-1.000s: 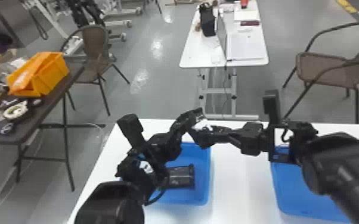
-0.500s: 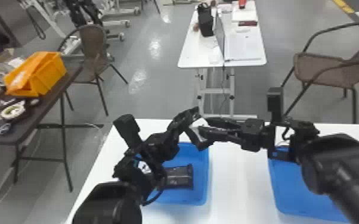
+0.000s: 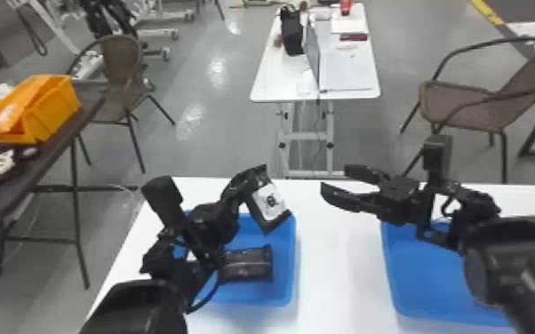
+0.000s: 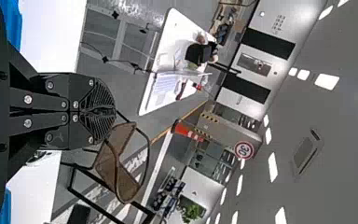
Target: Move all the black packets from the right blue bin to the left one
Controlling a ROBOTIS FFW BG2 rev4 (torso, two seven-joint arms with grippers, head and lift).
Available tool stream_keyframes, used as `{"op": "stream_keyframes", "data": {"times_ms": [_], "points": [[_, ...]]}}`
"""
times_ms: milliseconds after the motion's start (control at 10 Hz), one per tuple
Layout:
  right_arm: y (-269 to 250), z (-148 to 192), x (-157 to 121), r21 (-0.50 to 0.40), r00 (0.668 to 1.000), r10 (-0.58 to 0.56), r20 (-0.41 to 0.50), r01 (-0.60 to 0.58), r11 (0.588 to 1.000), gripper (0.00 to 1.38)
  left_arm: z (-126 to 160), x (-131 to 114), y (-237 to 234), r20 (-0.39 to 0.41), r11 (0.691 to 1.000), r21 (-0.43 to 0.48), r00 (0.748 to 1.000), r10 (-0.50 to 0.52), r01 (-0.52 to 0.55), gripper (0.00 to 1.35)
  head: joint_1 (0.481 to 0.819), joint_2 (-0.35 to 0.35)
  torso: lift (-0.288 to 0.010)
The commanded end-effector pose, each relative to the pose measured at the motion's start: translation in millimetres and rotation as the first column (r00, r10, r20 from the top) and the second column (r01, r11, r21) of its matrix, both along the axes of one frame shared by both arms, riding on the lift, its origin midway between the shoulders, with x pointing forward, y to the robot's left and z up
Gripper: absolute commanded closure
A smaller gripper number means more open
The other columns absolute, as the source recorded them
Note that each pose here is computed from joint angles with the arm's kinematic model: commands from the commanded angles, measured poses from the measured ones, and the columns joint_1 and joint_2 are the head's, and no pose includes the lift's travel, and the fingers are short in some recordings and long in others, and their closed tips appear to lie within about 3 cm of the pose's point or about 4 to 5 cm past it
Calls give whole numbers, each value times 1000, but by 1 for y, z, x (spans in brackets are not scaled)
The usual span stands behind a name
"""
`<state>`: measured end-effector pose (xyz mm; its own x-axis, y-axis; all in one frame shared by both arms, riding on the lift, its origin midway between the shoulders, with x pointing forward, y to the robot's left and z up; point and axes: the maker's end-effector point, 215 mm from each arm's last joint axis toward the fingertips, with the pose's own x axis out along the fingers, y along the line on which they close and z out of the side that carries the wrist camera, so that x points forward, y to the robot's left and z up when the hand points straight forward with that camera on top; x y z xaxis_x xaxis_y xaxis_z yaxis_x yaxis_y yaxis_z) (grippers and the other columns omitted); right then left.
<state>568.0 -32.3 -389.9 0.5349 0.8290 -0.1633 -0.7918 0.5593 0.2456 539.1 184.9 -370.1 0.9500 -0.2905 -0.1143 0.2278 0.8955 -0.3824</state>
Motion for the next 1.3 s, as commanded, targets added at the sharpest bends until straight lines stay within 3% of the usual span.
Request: {"op": "stream_keyframes", "data": {"times_ms": [0,300,400,500,600,700,800,1000,1200], "points": [[-15,-11,-1,-11,999,-29,-13,29,1000,297,-7,-2,17,1,996,79,1000,30,-30,1230,695,151,0],[-59,-38,-6,-34,988,-146,-49,145,989,298,-38,-11,44,-34,949,311,997,68,-54,1230,695,147,0],[-71,-44,-8,-45,984,-168,-57,165,985,298,-55,-15,49,-64,936,350,995,74,-47,1220,695,141,0],[-80,-48,-10,-49,980,-188,-62,185,981,298,-72,-21,49,-94,945,325,993,68,-34,1070,695,136,0],[-90,-51,-10,-54,974,-216,-66,213,976,298,-84,-24,49,-107,959,284,993,42,-10,573,695,132,0],[-98,-54,-11,-65,969,-240,-64,236,970,298,-91,-25,52,-126,963,268,992,30,5,182,695,119,0],[-104,-57,-12,-71,964,-256,-65,252,965,298,-90,-25,55,-120,958,286,992,34,2,73,695,109,0],[-122,-64,-15,-124,955,-292,-58,283,951,298,-85,-23,55,-100,950,312,994,32,1,130,695,105,0],[-164,-95,-31,-235,890,-448,-85,419,877,298,-80,-21,55,-81,948,317,996,32,-5,134,695,81,0]]}}
